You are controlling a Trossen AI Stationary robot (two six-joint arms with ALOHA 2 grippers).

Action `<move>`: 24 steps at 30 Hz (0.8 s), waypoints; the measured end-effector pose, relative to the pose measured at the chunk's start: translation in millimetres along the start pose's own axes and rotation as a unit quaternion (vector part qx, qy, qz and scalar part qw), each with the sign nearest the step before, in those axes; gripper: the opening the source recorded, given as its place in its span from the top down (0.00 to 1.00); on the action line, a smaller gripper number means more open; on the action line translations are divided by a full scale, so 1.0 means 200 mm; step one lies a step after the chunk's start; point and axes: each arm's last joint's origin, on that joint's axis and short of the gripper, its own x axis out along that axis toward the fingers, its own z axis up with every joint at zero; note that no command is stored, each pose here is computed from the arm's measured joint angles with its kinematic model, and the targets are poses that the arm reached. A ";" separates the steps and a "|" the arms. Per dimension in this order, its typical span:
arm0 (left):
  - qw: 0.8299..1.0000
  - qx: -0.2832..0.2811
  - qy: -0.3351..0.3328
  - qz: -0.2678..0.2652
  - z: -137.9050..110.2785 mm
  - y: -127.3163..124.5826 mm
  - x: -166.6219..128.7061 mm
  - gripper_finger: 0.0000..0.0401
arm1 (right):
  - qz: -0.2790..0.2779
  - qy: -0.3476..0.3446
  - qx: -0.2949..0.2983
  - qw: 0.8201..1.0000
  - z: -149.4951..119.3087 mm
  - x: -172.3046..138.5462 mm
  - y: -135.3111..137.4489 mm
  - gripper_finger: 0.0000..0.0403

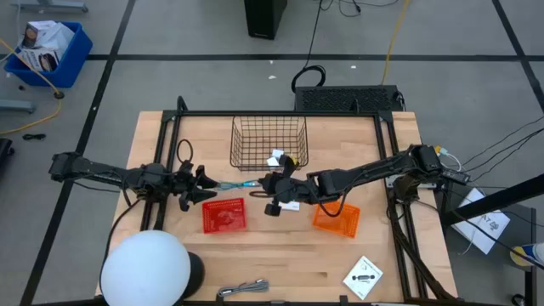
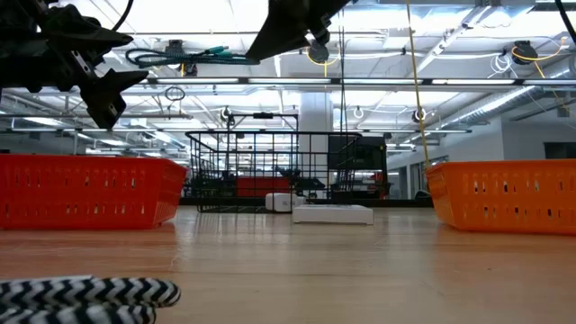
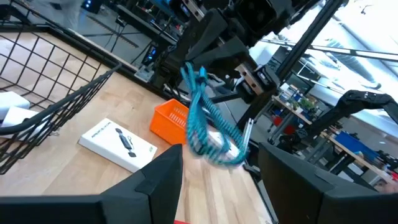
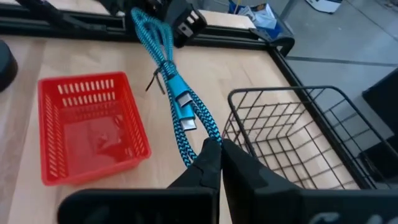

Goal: Pick and place items into bin
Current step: Put the blue charger cable into the red basket

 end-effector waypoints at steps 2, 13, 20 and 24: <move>1.000 0.000 0.000 0.000 0.00 0.00 0.00 0.47 | 0.002 -0.005 0.004 1.000 0.01 0.01 -0.01 1.00; 1.000 0.002 -0.001 0.001 0.00 0.00 0.00 0.47 | 0.032 0.004 0.002 0.999 -0.01 0.03 0.01 1.00; 1.000 0.004 -0.013 -0.008 0.01 -0.01 0.00 0.47 | 0.052 0.027 0.028 0.998 -0.04 0.05 0.03 1.00; 0.999 0.019 -0.022 -0.013 0.02 -0.01 0.00 0.47 | 0.084 0.038 0.033 0.995 -0.07 0.05 0.11 1.00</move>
